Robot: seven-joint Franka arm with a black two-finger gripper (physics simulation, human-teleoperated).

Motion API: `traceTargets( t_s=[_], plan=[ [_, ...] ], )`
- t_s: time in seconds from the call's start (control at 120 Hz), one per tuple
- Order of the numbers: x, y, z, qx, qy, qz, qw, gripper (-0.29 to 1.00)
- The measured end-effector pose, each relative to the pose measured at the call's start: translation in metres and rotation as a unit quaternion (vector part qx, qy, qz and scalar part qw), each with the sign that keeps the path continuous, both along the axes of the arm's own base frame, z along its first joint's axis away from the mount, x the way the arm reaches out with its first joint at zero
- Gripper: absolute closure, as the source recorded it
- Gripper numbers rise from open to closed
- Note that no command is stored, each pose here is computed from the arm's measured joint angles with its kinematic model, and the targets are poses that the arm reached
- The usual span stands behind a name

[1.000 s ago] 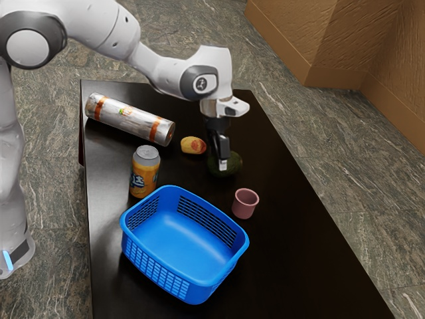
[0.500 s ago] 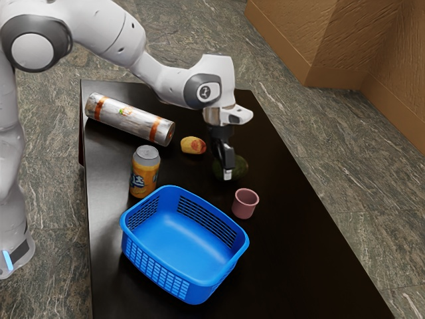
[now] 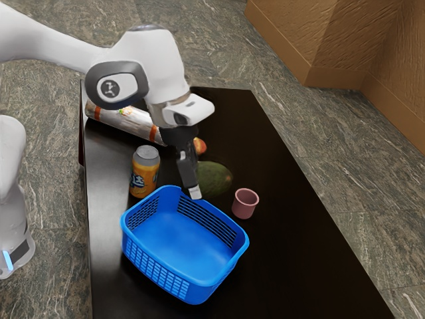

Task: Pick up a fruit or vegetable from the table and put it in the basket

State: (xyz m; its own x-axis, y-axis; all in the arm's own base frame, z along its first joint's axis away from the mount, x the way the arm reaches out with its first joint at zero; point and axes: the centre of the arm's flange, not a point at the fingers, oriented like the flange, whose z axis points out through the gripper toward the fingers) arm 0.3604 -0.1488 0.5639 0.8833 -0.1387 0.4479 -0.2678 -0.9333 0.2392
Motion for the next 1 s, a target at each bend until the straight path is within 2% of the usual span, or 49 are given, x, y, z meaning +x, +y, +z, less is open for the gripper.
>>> traceTargets(
  t_s=[0.058, 0.133, 0.392, 0.45, 0.5, 0.783, 0.825, 0.85, 0.883, 0.933, 0.967, 1.0],
  plan=[
    [-0.013, -0.031, -0.002, 0.008, 0.004, -0.002, 1.000, 0.39],
    [-0.019, -0.047, -0.005, 0.002, 0.016, 0.015, 1.000, 0.40],
    [-0.001, -0.062, -0.023, -0.030, 0.078, 0.091, 0.992, 0.40],
    [-0.005, -0.077, -0.023, -0.031, 0.083, 0.092, 0.992, 0.22],
    [-0.006, -0.084, -0.024, -0.036, 0.088, 0.097, 0.991, 0.13],
    [-0.002, -0.080, -0.024, -0.061, 0.108, 0.143, 0.982, 0.02],
    [0.020, -0.064, -0.017, -0.075, 0.106, 0.175, 0.976, 0.01],
    [0.046, -0.041, 0.002, -0.101, 0.099, 0.208, 0.968, 0.01],
    [0.090, -0.002, 0.048, -0.146, 0.078, 0.255, 0.953, 0.01],
    [0.140, 0.034, 0.124, -0.163, 0.044, 0.292, 0.942, 0.01],
    [0.150, 0.051, 0.171, -0.181, 0.053, 0.326, 0.926, 0.01],
    [0.145, 0.065, 0.196, -0.188, 0.075, 0.368, 0.908, 0.00]
  ],
)
